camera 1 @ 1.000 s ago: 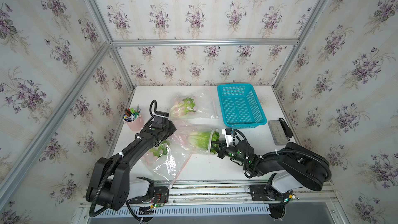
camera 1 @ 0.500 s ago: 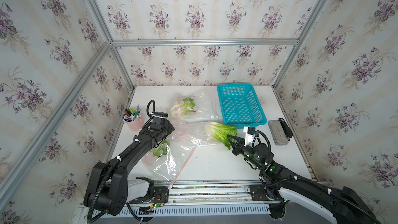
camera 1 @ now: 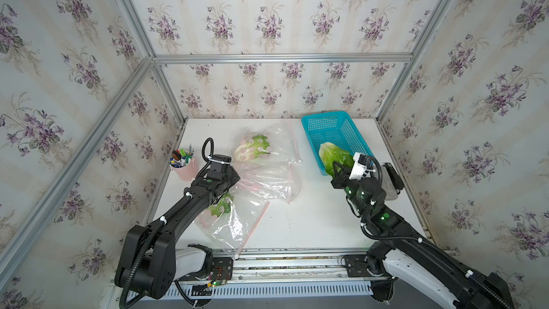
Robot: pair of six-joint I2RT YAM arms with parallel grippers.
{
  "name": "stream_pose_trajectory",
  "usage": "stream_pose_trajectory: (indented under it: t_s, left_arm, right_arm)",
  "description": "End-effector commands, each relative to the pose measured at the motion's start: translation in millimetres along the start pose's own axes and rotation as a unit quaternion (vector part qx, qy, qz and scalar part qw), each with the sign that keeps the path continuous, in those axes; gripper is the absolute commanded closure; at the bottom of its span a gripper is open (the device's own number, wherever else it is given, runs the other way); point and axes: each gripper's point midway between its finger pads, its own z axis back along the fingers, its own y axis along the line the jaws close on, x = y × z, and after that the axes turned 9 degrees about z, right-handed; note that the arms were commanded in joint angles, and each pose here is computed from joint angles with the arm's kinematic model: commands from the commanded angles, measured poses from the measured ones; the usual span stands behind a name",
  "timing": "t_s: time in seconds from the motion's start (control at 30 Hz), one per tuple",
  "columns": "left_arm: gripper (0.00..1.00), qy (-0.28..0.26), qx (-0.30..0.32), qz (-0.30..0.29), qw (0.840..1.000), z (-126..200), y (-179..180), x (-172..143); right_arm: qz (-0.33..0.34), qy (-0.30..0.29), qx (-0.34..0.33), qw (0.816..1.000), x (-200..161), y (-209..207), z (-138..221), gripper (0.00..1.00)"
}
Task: Open the zip-top bag and take out the chinese cabbages
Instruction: Place the Chinese cabbage in the basket.
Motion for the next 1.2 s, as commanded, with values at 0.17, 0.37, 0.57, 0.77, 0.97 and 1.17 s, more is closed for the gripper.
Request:
stream_pose_trajectory:
  t_s: [0.17, 0.37, 0.57, 0.77, 0.97, 1.17]
  left_arm:
    - [0.28, 0.006, -0.022, -0.041, 0.999, 4, -12, 0]
    - [0.01, 0.008, -0.043, -0.065, 0.997, 9, -24, 1]
    - [0.01, 0.015, -0.069, -0.086, 0.994, 17, -36, 0]
    - [0.01, 0.022, -0.083, -0.098, 0.991, 25, -41, -2]
    - [0.01, 0.021, -0.095, -0.111, 0.989, 35, -46, -1]
    - [0.01, 0.029, -0.102, -0.116, 0.988, 37, -48, -4]
  right_arm:
    - [-0.095, -0.036, 0.016, 0.995, 69, -3, -59, 1.0]
    - [-0.187, -0.03, -0.015, 0.982, 68, -40, -111, 1.0]
    - [-0.23, -0.013, 0.004, 0.973, 52, -45, -158, 1.0]
    - [-0.281, -0.022, -0.02, 0.959, 39, -66, -182, 1.0]
    - [-0.321, -0.008, -0.014, 0.947, 17, -73, -205, 1.0]
    - [-0.337, 0.002, -0.011, 0.941, -6, -77, -218, 1.0]
